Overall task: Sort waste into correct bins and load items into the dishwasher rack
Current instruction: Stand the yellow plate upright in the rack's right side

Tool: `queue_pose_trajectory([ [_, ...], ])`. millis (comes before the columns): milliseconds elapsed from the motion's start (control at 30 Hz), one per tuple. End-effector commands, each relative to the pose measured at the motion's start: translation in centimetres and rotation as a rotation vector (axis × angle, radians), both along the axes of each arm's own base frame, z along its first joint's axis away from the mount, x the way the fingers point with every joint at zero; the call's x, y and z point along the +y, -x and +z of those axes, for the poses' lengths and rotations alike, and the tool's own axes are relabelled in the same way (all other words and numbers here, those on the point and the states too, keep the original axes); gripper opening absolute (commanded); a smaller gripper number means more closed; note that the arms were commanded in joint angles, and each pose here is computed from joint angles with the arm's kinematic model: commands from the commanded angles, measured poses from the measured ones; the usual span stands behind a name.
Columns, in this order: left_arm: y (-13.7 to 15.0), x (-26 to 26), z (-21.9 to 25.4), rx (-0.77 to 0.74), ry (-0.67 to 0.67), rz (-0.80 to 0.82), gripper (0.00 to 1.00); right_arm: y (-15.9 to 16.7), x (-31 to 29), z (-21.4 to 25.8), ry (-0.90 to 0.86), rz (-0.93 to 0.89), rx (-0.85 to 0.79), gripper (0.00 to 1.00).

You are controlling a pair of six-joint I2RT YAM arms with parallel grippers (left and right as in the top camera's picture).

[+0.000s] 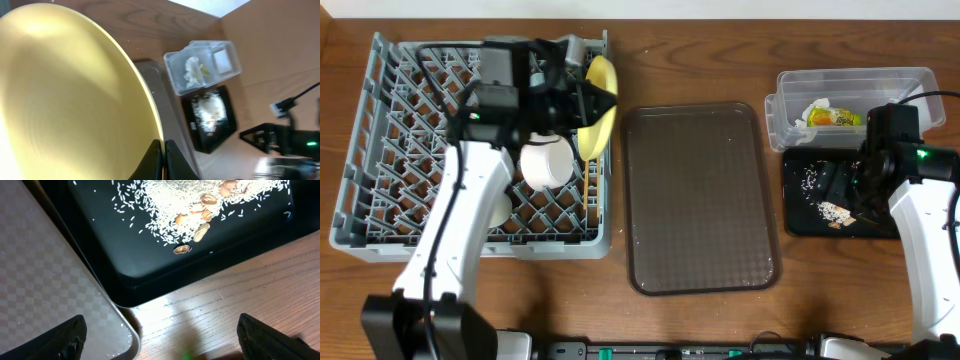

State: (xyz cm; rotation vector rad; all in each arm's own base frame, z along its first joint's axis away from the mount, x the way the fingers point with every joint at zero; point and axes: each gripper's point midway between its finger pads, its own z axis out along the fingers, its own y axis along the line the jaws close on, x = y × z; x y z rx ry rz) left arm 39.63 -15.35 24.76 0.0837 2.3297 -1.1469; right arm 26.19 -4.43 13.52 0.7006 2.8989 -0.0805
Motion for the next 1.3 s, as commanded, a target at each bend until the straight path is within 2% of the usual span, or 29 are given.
queue_pose_trajectory([
  [0, 0.6, 0.1, 0.5, 0.072, 0.157, -0.070, 0.06, 0.0, -0.4, 0.3, 0.010, 0.001, -0.009, 0.94],
  [200, -0.2, 1.3, -0.8, 0.120, 0.197, -0.059, 0.06, 0.0, -0.4, 0.3, 0.009, 0.001, -0.008, 0.94],
  [400, -1.6, 3.1, -3.4, 0.142, 0.065, 0.065, 0.06, 0.0, -0.4, 0.3, 0.010, 0.002, -0.008, 0.95],
  [567, -1.6, 3.4, -3.9, 0.154, 0.044, 0.083, 0.08, -0.3, -0.4, 0.3, 0.011, 0.008, -0.020, 0.96],
  [600, -1.6, 3.5, -3.9, 0.155, 0.044, 0.084, 0.17, -0.3, -0.4, 0.4, 0.010, 0.008, -0.022, 0.96],
  [667, -1.7, 3.7, -4.1, 0.154, 0.031, 0.095, 0.48, -0.4, -0.3, 0.3, 0.005, 0.009, -0.024, 0.96],
  [700, -1.9, 3.9, -4.3, 0.154, 0.015, 0.109, 0.55, -0.4, -0.3, 0.3, 0.005, 0.009, -0.023, 0.96],
  [900, -2.2, 4.7, -5.0, 0.157, -0.032, 0.151, 0.63, -0.4, -0.3, 0.3, 0.005, 0.009, -0.023, 0.96],
  [1133, -2.1, 5.4, -3.9, 0.085, -0.097, 0.162, 0.66, -1.0, 0.0, 0.4, -0.015, 0.019, -0.049, 0.99],
  [1267, -1.9, 7.3, -2.9, 0.030, -0.225, 0.242, 0.71, -3.4, 3.1, 1.1, -0.148, 0.207, -0.159, 0.99],
])
